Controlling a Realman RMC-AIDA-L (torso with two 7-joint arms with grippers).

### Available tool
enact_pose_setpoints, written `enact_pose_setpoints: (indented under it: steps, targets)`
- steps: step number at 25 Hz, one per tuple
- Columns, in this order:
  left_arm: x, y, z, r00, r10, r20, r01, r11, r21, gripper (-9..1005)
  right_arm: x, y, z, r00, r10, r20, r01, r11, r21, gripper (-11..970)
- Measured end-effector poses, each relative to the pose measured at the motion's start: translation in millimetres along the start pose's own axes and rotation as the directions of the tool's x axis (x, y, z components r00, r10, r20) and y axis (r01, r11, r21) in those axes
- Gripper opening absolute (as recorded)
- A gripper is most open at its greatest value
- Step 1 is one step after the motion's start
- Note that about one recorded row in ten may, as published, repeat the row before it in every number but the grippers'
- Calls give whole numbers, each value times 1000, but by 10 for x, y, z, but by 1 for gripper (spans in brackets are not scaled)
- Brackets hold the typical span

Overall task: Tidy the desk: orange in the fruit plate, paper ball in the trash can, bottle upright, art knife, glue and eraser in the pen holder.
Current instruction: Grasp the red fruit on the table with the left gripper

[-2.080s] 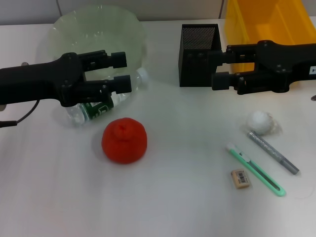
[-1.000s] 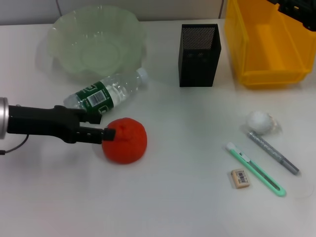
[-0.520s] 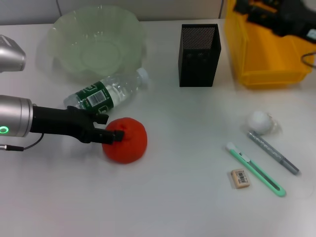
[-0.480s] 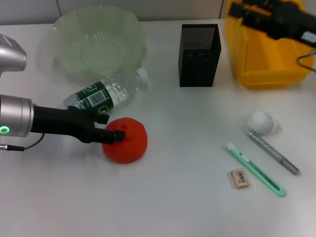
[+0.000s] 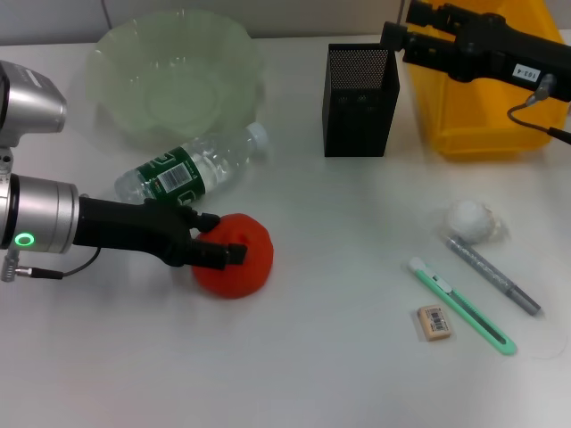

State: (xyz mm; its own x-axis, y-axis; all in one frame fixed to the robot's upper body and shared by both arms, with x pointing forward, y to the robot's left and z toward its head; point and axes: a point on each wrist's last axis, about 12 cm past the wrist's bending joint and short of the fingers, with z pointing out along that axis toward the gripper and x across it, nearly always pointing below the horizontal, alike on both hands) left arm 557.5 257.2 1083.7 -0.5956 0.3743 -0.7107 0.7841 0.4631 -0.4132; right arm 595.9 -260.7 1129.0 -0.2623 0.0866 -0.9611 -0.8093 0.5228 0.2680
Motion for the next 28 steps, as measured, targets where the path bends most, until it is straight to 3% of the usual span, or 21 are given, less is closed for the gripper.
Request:
enact_pose_setpoints:
  steps: [11, 19, 28]
  targets:
    - [30, -18, 208, 1000, 4, -14, -4, 1000, -3, 703, 61, 45, 112, 998, -11, -60, 10, 1000, -29, 758]
    - [-30, -27, 196, 1000, 21, -4, -21, 1000, 10, 691, 68, 58, 118, 998, -9, -64, 7, 999, -37, 758]
    - [-35, -73, 161, 1000, 26, 12, -27, 998, 57, 306, 64, 63, 118, 998, -3, -57, 1, 999, -39, 758]
